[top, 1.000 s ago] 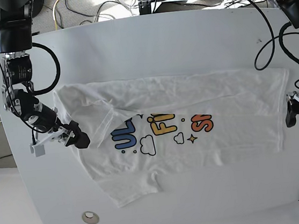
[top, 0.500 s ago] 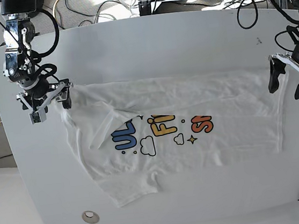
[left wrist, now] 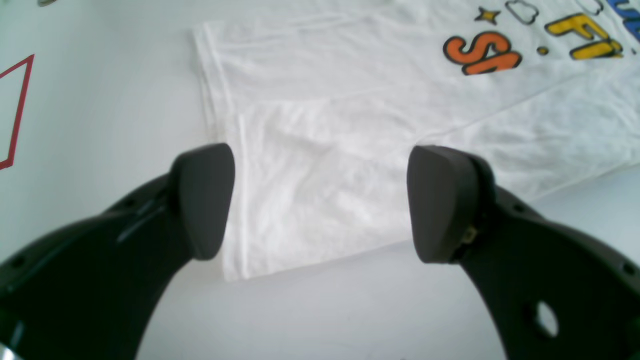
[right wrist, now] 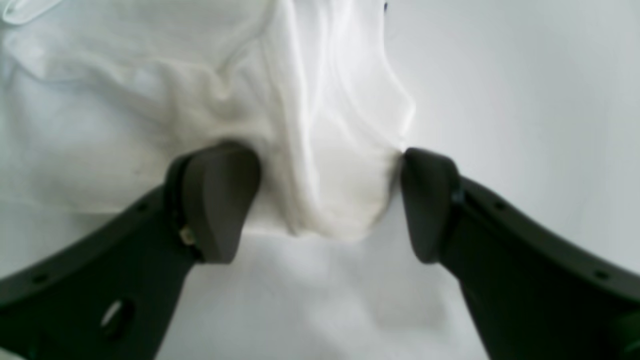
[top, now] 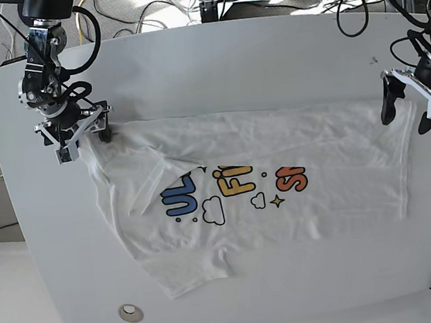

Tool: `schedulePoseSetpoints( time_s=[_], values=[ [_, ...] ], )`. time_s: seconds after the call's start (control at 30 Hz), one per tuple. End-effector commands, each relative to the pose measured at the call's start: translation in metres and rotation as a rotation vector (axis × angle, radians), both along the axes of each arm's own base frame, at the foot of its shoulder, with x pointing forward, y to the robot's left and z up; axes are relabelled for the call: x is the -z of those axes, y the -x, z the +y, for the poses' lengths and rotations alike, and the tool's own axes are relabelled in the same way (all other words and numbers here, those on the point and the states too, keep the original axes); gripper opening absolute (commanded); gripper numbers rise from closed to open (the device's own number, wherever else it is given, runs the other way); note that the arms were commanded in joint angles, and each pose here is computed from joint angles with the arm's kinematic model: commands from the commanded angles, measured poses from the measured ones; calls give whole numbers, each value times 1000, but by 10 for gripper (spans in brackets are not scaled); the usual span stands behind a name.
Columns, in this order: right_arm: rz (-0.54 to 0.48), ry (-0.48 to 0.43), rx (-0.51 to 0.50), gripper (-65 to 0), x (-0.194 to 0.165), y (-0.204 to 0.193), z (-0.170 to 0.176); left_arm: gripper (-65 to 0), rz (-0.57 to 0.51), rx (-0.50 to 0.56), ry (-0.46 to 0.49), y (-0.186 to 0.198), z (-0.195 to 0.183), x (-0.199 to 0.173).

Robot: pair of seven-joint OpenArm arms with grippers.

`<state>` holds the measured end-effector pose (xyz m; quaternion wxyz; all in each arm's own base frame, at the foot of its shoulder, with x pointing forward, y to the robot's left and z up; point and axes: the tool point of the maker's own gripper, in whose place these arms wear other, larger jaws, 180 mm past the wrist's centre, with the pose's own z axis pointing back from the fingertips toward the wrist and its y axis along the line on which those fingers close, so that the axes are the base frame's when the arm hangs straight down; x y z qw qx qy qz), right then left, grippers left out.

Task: Fold the T-shirt properly
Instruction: 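Release the shoulders and raise both grippers back toward the collar, then grasp the shirt's collar edge with both grippers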

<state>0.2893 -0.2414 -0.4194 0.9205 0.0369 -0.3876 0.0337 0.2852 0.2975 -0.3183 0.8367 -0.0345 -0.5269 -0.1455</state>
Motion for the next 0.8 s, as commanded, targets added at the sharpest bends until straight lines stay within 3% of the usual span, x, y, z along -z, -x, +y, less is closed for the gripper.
schedulePoseSetpoints(
  time_s=[0.0,0.2,0.3,0.77],
  values=[
    [-26,1,4,-224,-5,-6,-6,-143,-46,8,-17,-5,0,-13],
    [-10,-33,35,-558,16,1,-11,-140,17,-18,-31,1,7,11],
    [-2,-36,38,-646,19,3,-11,-139,32,-50,-3,-7,17,20],
    [8,-38,38,-650,22,7,-10,-141,171,-167,95,6,44,77]
  ],
)
